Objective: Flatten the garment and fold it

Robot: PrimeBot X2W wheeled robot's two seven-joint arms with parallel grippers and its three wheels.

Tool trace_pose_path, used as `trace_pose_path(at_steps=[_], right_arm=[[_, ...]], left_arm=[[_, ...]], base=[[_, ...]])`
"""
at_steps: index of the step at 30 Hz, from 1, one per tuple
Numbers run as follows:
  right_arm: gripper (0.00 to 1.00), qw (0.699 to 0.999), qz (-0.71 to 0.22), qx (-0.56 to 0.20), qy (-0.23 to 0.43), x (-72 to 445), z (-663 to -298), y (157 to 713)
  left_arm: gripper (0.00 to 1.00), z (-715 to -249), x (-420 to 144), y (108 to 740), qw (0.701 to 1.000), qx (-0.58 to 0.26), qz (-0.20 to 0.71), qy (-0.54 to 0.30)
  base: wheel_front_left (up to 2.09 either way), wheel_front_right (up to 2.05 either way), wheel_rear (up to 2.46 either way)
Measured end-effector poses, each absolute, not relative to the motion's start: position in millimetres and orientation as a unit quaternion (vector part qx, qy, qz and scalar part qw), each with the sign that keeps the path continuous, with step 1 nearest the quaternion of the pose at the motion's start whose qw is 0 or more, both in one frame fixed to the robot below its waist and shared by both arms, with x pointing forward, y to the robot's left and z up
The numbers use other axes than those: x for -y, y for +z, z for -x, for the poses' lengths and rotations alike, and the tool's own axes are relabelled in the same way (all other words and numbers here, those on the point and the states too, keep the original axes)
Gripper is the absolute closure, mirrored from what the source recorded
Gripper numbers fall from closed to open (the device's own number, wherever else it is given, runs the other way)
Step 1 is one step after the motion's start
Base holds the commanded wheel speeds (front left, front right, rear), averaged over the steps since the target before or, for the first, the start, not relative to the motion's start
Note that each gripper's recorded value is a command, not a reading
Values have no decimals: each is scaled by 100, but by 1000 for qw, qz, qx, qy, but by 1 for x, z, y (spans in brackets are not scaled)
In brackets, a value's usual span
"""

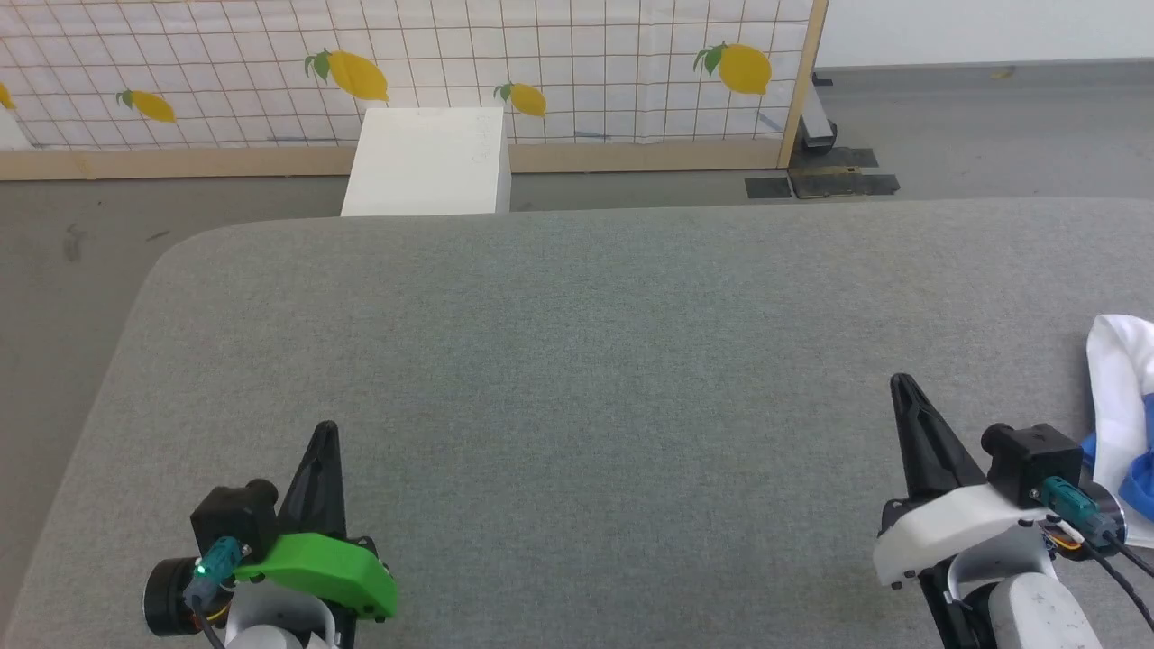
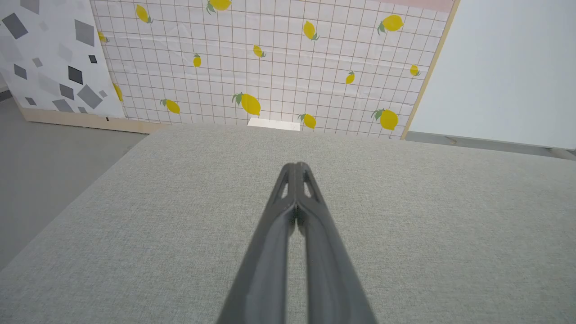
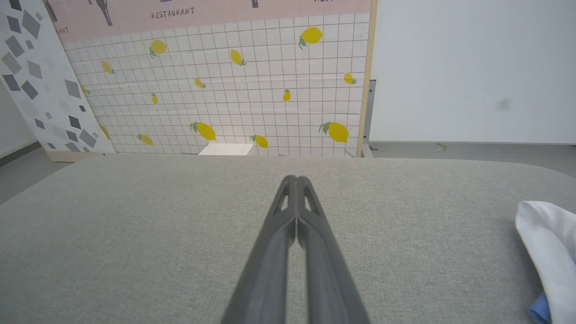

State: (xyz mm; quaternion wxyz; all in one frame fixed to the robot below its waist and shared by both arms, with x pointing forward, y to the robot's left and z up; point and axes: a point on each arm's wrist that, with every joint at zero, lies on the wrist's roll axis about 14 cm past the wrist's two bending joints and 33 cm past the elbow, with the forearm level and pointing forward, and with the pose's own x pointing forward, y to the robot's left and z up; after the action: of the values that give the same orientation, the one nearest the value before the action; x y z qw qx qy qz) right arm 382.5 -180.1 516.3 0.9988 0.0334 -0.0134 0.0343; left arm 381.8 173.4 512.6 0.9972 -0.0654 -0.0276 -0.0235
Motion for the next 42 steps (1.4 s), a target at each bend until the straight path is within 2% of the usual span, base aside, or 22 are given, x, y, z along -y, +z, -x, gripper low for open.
trace_pose_path(at_steps=[42], right_arm=[[100, 999, -9, 8, 49, 171, -379, 522]], left_arm=[[100, -379, -173, 520, 999, 18, 32, -20]], base=[[0, 0, 0]])
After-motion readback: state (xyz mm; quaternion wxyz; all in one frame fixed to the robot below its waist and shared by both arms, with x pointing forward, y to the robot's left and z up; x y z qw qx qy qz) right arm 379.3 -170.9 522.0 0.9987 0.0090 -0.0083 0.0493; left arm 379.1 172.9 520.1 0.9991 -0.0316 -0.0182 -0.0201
